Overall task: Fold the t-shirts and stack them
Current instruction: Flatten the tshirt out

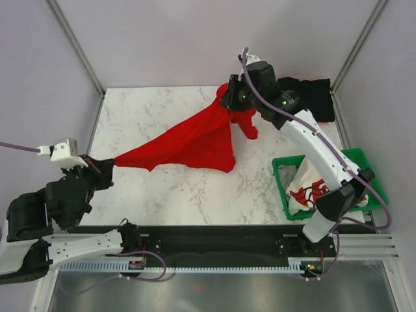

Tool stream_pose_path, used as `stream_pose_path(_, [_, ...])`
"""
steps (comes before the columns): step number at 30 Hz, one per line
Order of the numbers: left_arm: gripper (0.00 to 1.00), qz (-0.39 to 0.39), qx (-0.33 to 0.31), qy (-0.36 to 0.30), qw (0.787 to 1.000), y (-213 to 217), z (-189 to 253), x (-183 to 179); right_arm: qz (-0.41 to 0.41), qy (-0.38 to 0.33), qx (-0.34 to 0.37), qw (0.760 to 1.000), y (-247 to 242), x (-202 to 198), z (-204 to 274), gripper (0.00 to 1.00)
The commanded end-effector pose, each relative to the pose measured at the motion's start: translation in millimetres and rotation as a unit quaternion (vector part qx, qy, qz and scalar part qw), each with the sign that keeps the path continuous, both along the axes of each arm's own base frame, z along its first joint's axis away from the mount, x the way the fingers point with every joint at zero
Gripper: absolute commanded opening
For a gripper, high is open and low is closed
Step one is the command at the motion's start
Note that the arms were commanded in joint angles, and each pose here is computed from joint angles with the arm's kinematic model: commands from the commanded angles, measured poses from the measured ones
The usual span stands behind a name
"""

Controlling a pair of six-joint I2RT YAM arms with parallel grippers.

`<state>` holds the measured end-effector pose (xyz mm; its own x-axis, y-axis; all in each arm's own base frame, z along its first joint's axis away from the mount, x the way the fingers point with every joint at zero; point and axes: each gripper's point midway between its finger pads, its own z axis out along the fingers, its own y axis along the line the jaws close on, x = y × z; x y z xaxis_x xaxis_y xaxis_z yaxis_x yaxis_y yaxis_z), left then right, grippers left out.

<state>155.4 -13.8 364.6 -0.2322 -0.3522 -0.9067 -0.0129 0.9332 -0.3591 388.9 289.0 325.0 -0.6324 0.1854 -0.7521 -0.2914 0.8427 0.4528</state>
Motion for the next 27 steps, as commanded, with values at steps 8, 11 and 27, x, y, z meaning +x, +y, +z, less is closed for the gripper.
stream_pose_path(8, [0.02,-0.014,0.060,0.013,0.998,-17,-32,6,-0.029,0.130,-0.238,0.962,-59,-29,-148,0.91])
stream_pose_path(11, [0.02,-0.022,0.079,0.026,0.996,-21,-44,6,-0.042,0.117,-0.213,0.969,-67,-42,-147,0.92])
stream_pose_path(27, [0.02,0.014,0.053,0.004,0.999,20,-49,-3,-0.080,0.140,-0.181,0.970,-81,-68,-200,0.83])
